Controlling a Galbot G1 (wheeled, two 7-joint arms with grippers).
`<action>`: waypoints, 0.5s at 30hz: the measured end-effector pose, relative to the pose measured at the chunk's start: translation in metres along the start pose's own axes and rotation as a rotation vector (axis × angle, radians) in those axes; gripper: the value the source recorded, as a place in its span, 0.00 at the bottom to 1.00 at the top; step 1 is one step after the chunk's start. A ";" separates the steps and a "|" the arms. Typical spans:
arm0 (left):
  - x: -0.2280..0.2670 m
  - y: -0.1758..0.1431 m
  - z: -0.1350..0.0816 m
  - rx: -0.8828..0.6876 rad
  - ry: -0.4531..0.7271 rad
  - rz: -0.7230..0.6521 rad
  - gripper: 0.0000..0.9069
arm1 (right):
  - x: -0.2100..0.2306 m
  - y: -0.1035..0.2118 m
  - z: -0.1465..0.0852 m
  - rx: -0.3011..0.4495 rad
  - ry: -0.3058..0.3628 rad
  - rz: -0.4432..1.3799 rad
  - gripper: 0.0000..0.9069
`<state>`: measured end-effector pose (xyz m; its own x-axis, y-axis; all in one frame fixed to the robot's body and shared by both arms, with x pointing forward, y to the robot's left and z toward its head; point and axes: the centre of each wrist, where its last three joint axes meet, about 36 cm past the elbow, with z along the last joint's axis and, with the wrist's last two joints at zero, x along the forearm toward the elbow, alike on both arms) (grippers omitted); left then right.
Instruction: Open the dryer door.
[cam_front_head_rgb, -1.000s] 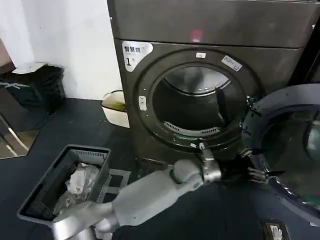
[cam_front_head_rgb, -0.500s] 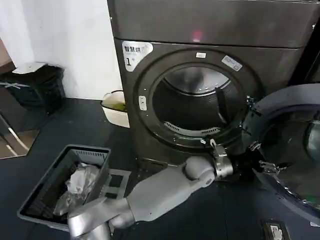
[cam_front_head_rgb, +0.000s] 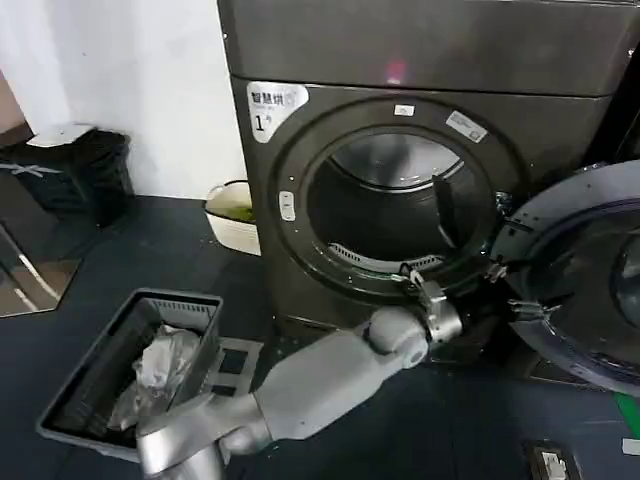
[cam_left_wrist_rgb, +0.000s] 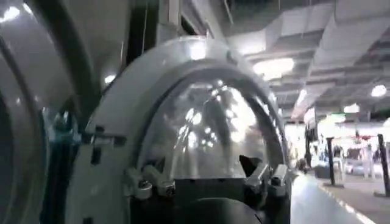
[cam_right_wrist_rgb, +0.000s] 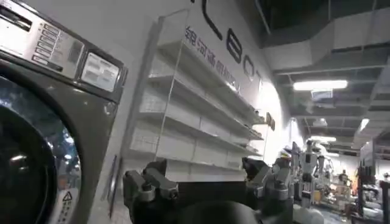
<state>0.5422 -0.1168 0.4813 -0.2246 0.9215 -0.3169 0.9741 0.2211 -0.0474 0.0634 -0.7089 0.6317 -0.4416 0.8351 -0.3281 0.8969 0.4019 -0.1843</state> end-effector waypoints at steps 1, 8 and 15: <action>-0.002 -0.004 -0.003 0.007 -0.030 0.007 1.00 | -0.001 0.000 -0.001 0.000 -0.003 -0.001 1.00; 0.043 0.017 -0.013 -0.003 -0.099 -0.066 1.00 | -0.005 0.000 -0.009 0.000 -0.022 0.000 1.00; 0.106 0.037 -0.030 -0.027 -0.097 -0.147 1.00 | -0.007 0.001 -0.010 -0.007 -0.034 0.002 1.00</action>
<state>0.5538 -0.0015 0.4744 -0.3599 0.8439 -0.3980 0.9295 0.3611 -0.0749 0.0670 -0.7105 0.6425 -0.4398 0.8229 -0.3598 0.8981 0.4026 -0.1769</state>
